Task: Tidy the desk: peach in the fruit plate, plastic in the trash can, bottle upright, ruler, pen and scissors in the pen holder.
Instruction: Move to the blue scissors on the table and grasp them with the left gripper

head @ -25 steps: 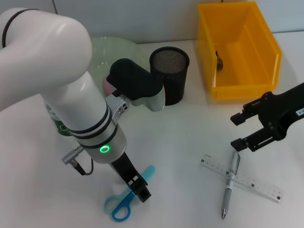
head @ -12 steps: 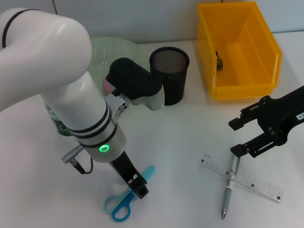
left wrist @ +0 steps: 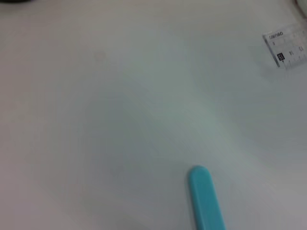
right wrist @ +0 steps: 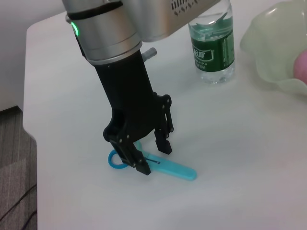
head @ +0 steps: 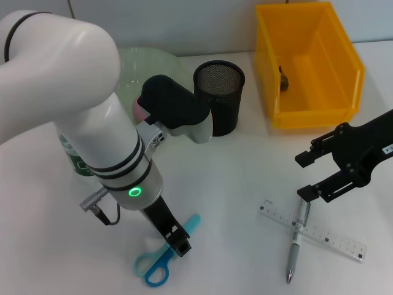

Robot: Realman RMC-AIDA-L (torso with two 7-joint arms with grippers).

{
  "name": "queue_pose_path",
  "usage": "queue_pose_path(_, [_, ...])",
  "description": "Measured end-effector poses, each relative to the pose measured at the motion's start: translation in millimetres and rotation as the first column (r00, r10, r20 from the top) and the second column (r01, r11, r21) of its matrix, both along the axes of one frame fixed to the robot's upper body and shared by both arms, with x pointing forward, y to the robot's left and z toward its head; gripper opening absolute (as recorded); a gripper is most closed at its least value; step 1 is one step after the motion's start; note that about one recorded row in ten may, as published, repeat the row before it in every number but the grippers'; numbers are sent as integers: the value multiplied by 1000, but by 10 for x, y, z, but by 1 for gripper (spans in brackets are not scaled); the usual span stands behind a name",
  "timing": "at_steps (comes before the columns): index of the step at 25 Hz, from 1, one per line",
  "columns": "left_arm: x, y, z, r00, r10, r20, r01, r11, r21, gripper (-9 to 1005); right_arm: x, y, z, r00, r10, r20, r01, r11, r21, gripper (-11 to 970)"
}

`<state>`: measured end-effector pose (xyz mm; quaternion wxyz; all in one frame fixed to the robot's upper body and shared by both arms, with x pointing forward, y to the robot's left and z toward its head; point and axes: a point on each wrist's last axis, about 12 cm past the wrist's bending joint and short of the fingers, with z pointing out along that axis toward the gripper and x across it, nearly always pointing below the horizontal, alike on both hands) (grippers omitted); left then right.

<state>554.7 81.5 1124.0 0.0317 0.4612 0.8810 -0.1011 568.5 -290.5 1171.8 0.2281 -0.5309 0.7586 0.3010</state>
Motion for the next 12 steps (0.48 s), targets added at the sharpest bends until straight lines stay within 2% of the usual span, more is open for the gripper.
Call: queue_pose_path(12, [-5, -10, -35, 1000, -7, 2, 7, 1000, 10, 456, 4, 4, 4, 1000, 1, 0, -1, 1000, -2, 749])
